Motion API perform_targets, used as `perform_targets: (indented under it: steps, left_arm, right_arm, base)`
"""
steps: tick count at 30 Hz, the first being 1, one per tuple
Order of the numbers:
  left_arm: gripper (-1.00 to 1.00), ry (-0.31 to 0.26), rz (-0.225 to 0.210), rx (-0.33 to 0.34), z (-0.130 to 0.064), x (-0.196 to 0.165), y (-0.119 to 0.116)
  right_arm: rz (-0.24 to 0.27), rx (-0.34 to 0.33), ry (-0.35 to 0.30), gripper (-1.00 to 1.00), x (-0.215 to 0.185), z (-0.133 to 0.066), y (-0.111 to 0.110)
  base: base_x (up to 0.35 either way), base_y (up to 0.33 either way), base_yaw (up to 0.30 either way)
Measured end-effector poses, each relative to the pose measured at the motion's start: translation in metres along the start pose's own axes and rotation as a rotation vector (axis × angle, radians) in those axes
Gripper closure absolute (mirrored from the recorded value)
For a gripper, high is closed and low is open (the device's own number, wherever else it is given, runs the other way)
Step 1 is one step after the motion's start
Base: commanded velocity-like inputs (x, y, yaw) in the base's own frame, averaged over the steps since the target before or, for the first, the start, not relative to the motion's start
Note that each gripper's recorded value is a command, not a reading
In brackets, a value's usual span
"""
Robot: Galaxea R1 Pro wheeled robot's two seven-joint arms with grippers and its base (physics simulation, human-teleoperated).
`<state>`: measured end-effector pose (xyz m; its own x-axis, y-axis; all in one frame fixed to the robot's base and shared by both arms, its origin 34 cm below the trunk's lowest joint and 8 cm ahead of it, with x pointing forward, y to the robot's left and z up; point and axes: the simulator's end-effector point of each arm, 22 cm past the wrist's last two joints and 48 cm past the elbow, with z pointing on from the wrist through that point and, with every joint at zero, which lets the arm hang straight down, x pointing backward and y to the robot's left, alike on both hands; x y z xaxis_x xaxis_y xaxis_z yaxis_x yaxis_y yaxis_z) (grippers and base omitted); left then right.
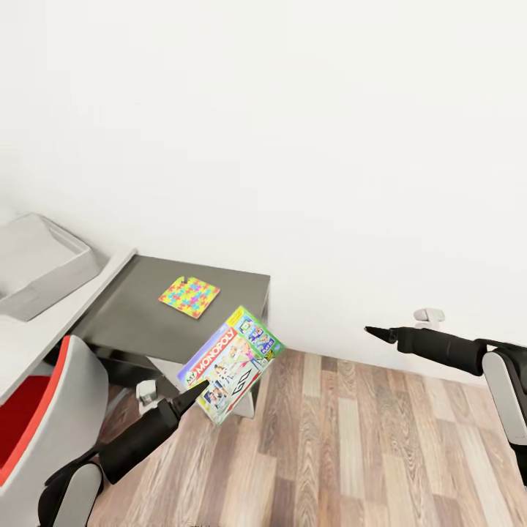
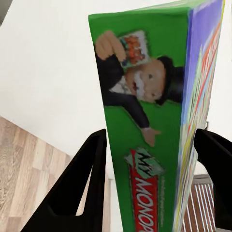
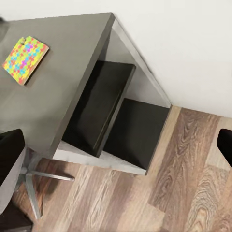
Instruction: Put all the toys in the child's room - the three board games (two on the bed and one on the table), the two jigsaw puzzles on the table, and the tennis ball on the table - inside the toy box on the table in the child's room.
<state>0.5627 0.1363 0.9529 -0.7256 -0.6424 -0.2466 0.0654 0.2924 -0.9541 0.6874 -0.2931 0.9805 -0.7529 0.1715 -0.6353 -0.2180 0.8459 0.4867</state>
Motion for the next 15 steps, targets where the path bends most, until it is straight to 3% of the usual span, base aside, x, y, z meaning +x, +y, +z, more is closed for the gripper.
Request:
perform_targets:
  steps: [15]
  left_arm:
    - [1.00,-0.002,0.004,0.004,-0.0003,-0.0009,-0.0024]
  right_arm:
    - [-0.003,-0.001,-0.005,-1.00,-0.0022,-0.0019,0.0016]
  base:
    - [0.000,0.000,0.282]
